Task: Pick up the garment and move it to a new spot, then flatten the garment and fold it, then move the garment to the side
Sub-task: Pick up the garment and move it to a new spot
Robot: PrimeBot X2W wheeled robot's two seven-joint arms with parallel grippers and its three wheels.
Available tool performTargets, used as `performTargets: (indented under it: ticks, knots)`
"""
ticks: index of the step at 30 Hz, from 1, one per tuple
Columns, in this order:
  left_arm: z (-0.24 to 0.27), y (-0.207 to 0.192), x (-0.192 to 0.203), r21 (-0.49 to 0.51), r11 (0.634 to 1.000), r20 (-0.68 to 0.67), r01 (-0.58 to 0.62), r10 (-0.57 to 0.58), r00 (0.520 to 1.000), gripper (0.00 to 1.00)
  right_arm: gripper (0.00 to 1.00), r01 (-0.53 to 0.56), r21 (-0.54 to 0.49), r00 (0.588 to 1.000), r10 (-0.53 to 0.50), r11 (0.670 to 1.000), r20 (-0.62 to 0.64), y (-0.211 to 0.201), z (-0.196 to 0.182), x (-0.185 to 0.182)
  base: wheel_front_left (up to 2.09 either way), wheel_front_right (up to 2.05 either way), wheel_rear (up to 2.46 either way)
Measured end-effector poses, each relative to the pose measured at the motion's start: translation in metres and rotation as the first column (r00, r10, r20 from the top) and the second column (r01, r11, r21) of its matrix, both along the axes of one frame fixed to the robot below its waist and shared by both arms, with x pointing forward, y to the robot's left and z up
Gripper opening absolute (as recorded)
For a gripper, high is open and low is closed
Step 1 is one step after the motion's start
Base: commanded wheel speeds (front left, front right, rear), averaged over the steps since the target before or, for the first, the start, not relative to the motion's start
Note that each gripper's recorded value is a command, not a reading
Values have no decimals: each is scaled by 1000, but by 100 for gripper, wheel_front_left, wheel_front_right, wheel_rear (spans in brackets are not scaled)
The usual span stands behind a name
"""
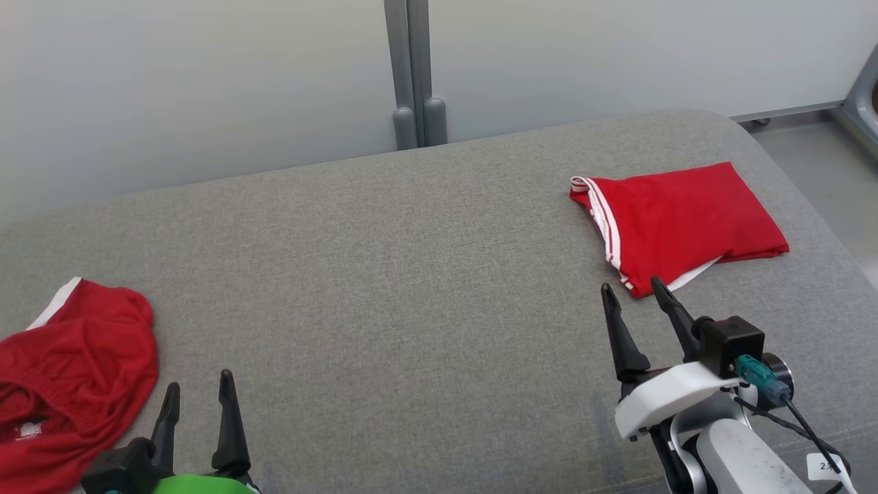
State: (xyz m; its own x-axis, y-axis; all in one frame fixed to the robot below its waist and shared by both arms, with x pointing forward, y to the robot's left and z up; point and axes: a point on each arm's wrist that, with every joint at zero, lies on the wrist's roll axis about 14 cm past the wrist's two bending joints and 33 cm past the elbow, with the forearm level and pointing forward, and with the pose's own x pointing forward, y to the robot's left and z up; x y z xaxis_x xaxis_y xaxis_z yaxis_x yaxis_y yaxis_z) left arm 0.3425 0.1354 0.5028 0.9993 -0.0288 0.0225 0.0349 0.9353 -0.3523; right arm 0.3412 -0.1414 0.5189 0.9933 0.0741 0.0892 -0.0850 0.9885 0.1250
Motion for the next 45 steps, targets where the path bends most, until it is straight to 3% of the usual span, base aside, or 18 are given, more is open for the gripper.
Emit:
performTargets:
  ticks: [10, 18, 29, 38, 45]
  knots:
    - [0, 1, -4, 12, 1000, 3, -10, 10, 1000, 100, 100, 4, 5, 1000, -4, 1000, -3, 1, -2, 0, 0, 0, 0]
    - [1, 37, -16, 23, 992, 10, -126, 126, 992, 100, 100, -108, 5, 994, 108, 994, 1, 38, 0, 8, 0, 0, 0]
    - [9, 88, -44, 27, 954, 43, -297, 296, 954, 100, 100, -319, 8, 948, 319, 948, -4, 104, -1, 10, 0, 0, 0]
    - [10, 95, -67, 18, 940, 46, -341, 340, 939, 100, 100, -388, 13, 922, 388, 921, 2, 134, 2, 18, 0, 0, 0]
    - [14, 122, -83, 16, 902, 55, -432, 430, 901, 100, 100, -462, 16, 887, 462, 887, -8, 162, -1, 14, 0, 0, 0]
